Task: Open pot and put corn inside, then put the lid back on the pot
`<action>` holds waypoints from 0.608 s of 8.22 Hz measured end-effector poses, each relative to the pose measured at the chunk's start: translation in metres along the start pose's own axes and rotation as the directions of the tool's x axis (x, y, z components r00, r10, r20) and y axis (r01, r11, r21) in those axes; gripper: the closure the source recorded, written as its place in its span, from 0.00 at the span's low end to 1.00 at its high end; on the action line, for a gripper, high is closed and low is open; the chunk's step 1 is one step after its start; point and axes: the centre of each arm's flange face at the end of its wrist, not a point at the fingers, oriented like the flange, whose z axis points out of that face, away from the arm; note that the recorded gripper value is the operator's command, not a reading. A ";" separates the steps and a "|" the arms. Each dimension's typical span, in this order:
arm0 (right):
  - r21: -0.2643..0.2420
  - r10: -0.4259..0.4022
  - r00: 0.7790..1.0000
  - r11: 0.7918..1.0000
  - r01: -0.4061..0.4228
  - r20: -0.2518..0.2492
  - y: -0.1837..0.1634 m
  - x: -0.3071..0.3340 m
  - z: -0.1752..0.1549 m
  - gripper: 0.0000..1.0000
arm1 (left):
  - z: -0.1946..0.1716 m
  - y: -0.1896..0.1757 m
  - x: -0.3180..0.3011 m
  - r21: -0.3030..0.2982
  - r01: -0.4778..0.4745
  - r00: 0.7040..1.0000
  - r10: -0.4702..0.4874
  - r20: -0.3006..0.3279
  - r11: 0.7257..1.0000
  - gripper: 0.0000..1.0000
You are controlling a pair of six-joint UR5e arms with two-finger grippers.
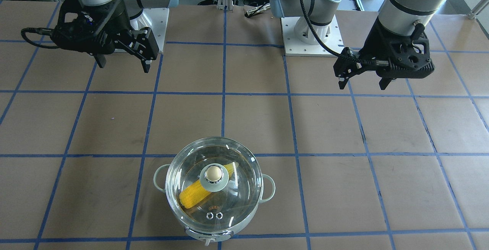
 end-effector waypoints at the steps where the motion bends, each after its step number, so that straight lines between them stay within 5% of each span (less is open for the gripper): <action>1: -0.012 -0.010 1.000 1.000 0.010 0.000 0.003 0.001 0.003 0.00 | 0.000 0.000 0.001 0.001 0.023 1.000 -0.023 -0.001 1.000 0.00; 5: -0.007 -0.033 0.999 0.999 0.033 -0.007 0.004 0.003 0.006 0.00 | -0.001 0.001 0.002 0.002 0.053 0.999 -0.053 -0.006 0.999 0.00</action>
